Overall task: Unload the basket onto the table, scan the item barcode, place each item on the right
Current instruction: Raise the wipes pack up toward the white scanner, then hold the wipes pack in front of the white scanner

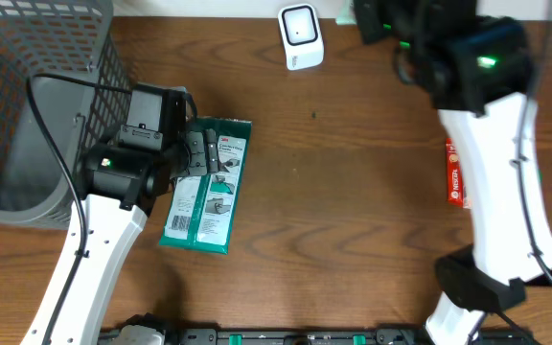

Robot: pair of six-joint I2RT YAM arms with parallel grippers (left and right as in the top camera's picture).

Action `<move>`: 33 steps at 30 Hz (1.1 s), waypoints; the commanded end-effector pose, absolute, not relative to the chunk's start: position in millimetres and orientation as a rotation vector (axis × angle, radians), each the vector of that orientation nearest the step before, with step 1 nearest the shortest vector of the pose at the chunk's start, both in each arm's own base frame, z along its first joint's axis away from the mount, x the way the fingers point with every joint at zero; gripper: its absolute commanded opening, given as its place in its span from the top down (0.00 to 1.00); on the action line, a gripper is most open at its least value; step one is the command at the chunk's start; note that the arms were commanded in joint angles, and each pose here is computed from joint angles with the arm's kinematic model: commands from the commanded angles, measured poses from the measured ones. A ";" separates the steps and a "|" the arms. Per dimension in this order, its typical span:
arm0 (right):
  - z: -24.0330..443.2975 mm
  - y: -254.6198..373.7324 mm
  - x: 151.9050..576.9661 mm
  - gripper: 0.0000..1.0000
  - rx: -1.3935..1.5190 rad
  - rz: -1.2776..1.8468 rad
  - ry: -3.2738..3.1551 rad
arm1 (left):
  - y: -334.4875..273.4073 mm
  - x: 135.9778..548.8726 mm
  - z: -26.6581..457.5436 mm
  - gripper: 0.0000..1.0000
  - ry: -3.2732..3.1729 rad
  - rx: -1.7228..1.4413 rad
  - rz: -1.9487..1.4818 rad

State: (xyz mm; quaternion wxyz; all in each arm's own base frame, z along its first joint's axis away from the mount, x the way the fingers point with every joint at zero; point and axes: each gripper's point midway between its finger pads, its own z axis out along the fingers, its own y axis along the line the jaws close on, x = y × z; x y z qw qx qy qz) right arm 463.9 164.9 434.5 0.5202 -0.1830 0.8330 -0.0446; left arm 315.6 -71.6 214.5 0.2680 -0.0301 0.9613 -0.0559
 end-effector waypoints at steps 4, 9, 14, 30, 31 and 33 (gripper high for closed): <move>418.8 181.0 503.2 0.99 -0.494 -0.503 1.908 | -68.4 318.6 218.2 0.16 2.582 -0.075 -0.131; 386.3 205.7 535.1 0.99 -0.554 -0.700 1.863 | -68.3 318.7 218.3 0.16 2.582 -0.075 -0.131; 349.8 228.1 561.4 0.99 -0.600 -0.850 1.825 | -68.4 318.6 218.2 0.16 2.582 -0.075 -0.131; 230.8 259.4 633.9 0.99 -0.793 -1.193 1.677 | -68.3 318.7 218.3 0.16 2.582 -0.075 -0.131; 225.4 260.6 637.1 0.99 -0.807 -1.211 1.662 | -68.4 318.6 218.2 0.16 2.582 -0.075 -0.131; 211.5 263.0 642.8 0.99 -0.827 -1.240 1.639 | -68.4 318.6 218.2 0.16 2.582 -0.075 -0.131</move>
